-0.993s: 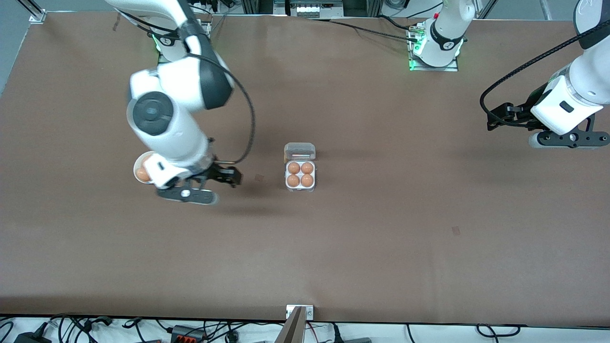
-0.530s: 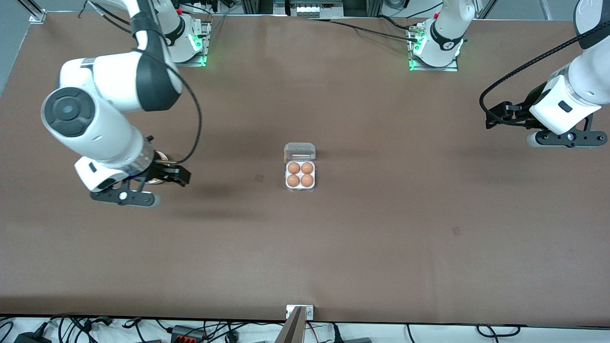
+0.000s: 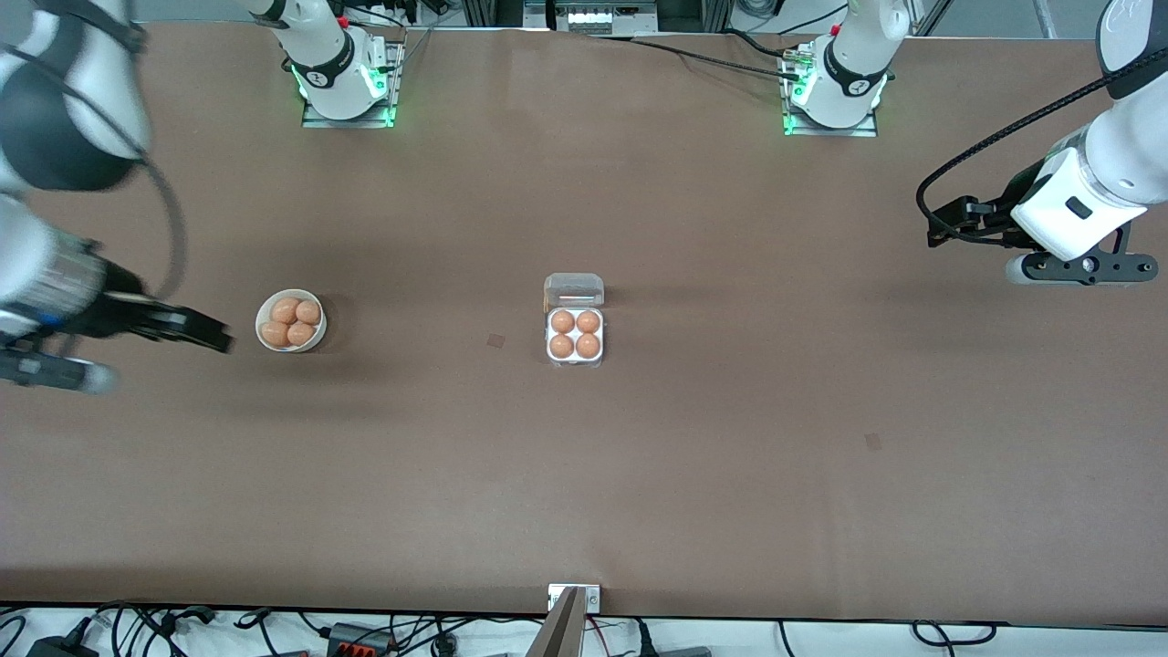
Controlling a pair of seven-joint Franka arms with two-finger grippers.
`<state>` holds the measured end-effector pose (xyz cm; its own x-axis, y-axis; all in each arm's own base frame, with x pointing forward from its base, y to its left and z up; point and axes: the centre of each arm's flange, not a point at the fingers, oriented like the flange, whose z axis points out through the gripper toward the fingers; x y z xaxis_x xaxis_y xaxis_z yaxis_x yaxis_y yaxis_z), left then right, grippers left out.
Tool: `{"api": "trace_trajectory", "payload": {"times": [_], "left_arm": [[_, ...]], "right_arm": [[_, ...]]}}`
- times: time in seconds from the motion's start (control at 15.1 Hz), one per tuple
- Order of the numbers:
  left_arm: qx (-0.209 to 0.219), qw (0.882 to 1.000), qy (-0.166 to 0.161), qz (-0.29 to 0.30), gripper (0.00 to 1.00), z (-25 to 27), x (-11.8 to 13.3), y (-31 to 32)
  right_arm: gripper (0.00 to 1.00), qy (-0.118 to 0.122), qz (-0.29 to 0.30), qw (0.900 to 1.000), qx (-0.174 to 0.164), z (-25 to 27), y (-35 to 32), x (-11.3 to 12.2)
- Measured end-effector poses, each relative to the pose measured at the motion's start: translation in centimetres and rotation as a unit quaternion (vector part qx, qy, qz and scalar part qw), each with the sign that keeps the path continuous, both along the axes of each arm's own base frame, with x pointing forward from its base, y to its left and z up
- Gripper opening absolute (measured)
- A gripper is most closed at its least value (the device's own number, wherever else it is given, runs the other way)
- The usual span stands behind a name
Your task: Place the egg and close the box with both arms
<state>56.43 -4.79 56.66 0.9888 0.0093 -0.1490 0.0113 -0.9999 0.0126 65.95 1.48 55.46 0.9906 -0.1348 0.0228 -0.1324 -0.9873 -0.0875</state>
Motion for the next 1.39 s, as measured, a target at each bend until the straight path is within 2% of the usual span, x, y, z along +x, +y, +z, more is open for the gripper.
{"api": "trace_trajectory", "payload": {"times": [0.13, 0.26, 0.6, 0.73, 0.93, 1.06, 1.26, 1.39], "left_arm": [[0.000, 1.000, 0.000, 0.000, 1.00, 0.0, 0.0, 0.0], [0.000, 1.000, 0.000, 0.000, 1.00, 0.0, 0.0, 0.0], [-0.002, 1.000, 0.002, -0.001, 1.00, -0.2, 0.1, -0.1], [-0.003, 1.000, 0.005, -0.005, 1.00, -0.9, 0.7, -0.5], [-0.009, 1.000, 0.015, -0.014, 1.00, -2.4, 2.1, -1.6], [-0.014, 0.999, 0.025, -0.023, 1.00, -3.9, 2.9, -2.8], [-0.048, 0.997, 0.037, -0.041, 1.00, -5.6, 3.5, -6.4], [-0.088, 0.994, 0.042, -0.042, 1.00, -6.7, 4.2, -8.5]], "right_arm": [[1.00, -0.006, 0.017, 1.000, 0.003, 1.2, -4.4, -0.7], [1.00, 0.002, 0.020, 1.000, 0.000, 1.6, -5.9, -1.3], [1.00, 0.001, 0.050, 0.998, -0.025, 3.0, -4.0, -2.0], [1.00, 0.012, 0.057, 0.998, -0.036, 3.0, -3.5, -2.5], [1.00, 0.028, 0.057, 0.997, -0.039, 2.2, -3.6, -4.6], [1.00, 0.023, 0.056, 0.997, -0.042, 1.6, -3.5, -6.8], [1.00, 0.023, 0.057, 0.997, -0.044, 1.5, -3.3, -9.8], [1.00, 0.015, 0.057, 0.997, -0.045, 2.0, -3.2, -10.3]]}}
